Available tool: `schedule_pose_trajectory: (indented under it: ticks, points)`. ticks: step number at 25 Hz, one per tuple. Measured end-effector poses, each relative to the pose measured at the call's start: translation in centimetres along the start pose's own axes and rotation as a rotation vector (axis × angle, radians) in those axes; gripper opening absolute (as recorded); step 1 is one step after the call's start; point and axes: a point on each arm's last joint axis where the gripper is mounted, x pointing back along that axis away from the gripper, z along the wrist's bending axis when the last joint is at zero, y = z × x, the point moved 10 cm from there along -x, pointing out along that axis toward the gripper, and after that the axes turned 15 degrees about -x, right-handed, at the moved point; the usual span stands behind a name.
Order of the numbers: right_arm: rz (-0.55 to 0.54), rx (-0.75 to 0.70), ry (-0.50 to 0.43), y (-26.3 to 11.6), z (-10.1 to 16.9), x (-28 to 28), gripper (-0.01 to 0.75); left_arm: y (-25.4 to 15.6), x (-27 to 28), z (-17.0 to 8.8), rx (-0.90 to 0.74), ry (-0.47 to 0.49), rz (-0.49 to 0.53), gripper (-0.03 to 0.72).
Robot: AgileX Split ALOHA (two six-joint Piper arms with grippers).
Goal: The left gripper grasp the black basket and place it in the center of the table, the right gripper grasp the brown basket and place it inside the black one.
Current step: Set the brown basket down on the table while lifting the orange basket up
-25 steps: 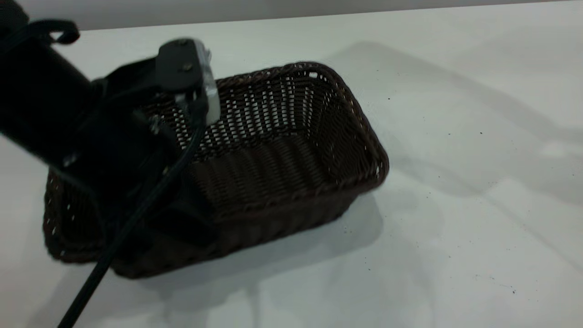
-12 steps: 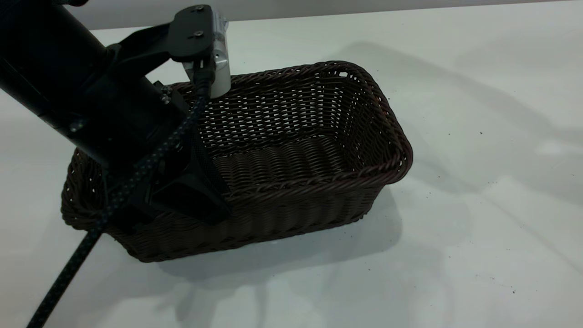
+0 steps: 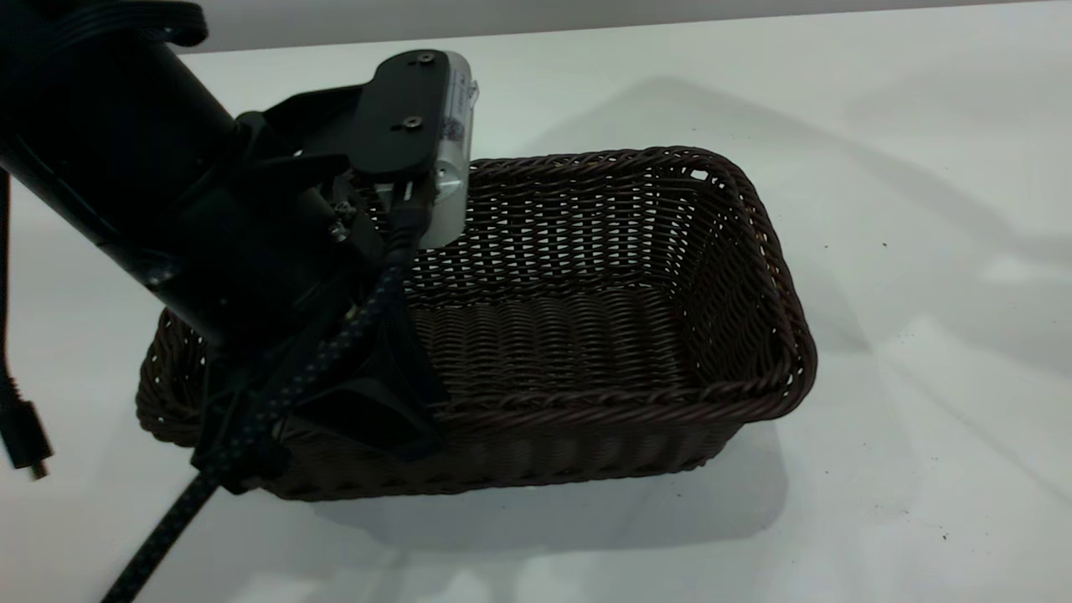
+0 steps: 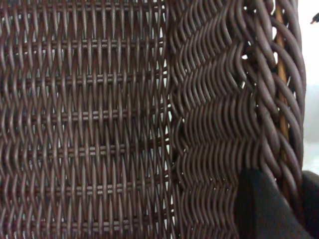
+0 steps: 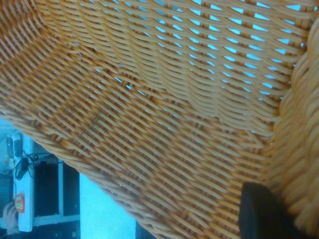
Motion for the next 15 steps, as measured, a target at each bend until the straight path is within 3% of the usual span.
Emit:
schedule_pose_trajectory:
  ticks: [15]
  points:
    - [0.009,0.018,0.005,-0.18,0.11,-0.03,0.111,0.51,0.0,0.33,0.051,0.017,-0.029,0.147]
